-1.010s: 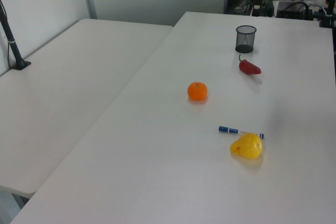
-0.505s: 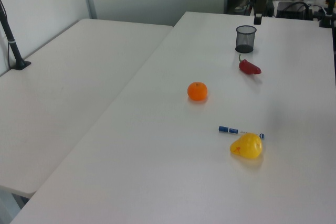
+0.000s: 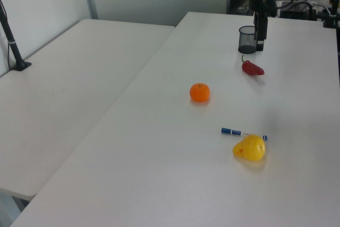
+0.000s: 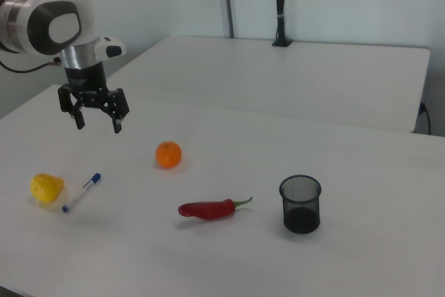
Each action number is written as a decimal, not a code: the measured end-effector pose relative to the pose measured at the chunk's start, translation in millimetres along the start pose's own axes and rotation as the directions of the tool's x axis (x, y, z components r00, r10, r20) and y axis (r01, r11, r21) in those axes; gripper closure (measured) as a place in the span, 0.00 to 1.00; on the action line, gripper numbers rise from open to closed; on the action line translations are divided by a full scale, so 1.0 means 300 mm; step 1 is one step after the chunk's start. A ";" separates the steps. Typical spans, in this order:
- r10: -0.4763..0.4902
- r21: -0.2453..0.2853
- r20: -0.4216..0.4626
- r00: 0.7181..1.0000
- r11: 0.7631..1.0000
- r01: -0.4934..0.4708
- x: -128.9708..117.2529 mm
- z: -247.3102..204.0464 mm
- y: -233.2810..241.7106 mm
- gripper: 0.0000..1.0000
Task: Place marker
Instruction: 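Move the open gripper toward the blue-capped white marker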
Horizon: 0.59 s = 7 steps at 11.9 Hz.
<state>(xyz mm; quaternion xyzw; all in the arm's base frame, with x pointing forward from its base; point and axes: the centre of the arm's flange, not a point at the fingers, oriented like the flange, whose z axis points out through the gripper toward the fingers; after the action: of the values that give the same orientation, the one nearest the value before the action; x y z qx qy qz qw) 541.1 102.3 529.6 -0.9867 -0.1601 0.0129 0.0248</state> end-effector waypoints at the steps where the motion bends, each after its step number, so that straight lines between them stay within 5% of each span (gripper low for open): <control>1: 0.017 0.000 0.018 1.000 1.000 -0.017 0.006 0.031 -0.034 0.00; 7: 0.085 -0.048 -0.010 0.996 0.995 -0.086 0.091 0.328 -0.289 0.02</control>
<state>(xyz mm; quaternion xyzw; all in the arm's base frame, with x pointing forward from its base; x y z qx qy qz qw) 536.3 197.4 435.5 -0.9930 -0.1178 0.0062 0.0007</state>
